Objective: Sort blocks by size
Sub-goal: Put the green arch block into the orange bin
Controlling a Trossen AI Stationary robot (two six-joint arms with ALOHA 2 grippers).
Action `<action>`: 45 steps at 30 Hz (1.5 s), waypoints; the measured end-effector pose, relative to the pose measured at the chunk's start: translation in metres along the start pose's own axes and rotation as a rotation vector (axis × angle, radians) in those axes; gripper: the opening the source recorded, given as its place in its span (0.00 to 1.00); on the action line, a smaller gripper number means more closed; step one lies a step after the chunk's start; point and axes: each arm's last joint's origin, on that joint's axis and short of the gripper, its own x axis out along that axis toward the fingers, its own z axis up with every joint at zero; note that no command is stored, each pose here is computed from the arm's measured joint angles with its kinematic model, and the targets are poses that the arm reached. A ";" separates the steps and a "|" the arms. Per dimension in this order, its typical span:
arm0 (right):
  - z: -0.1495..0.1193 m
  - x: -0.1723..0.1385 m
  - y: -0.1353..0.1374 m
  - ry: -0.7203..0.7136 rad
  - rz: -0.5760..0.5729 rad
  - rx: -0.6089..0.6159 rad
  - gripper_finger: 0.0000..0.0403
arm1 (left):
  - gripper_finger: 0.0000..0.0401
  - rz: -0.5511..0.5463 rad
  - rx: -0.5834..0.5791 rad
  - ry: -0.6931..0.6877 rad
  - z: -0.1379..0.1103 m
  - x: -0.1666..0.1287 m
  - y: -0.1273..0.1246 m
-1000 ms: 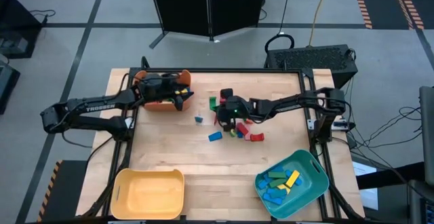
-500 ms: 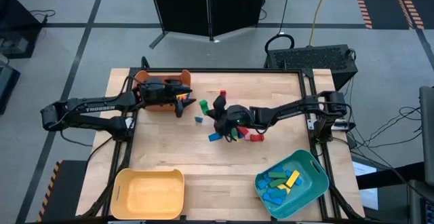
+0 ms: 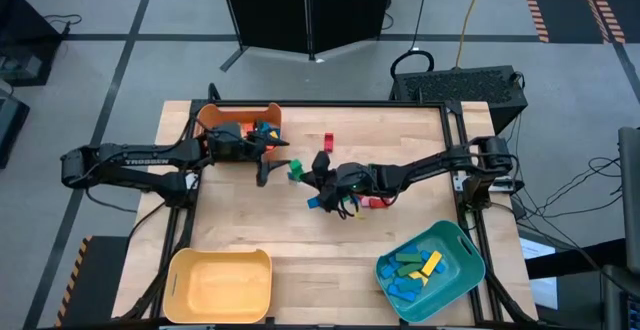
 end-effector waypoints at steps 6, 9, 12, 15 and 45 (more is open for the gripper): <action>0.008 -0.007 -0.005 0.009 -0.031 -0.010 0.07 | 0.63 0.021 0.022 -0.009 0.001 0.000 0.001; 0.012 -0.013 -0.015 0.046 -0.096 -0.012 0.07 | 0.63 0.012 0.016 0.003 0.000 -0.002 0.003; 0.013 -0.018 -0.023 0.088 -0.138 -0.003 0.07 | 0.63 -0.054 0.008 -0.018 0.001 -0.003 0.002; 0.010 -0.018 -0.021 0.087 -0.108 0.003 0.07 | 0.63 -0.118 -0.018 -0.077 0.006 -0.004 0.000; 0.028 -0.023 -0.024 -0.101 -0.127 -0.030 0.06 | 0.63 -0.383 -0.060 -0.270 0.009 0.027 0.000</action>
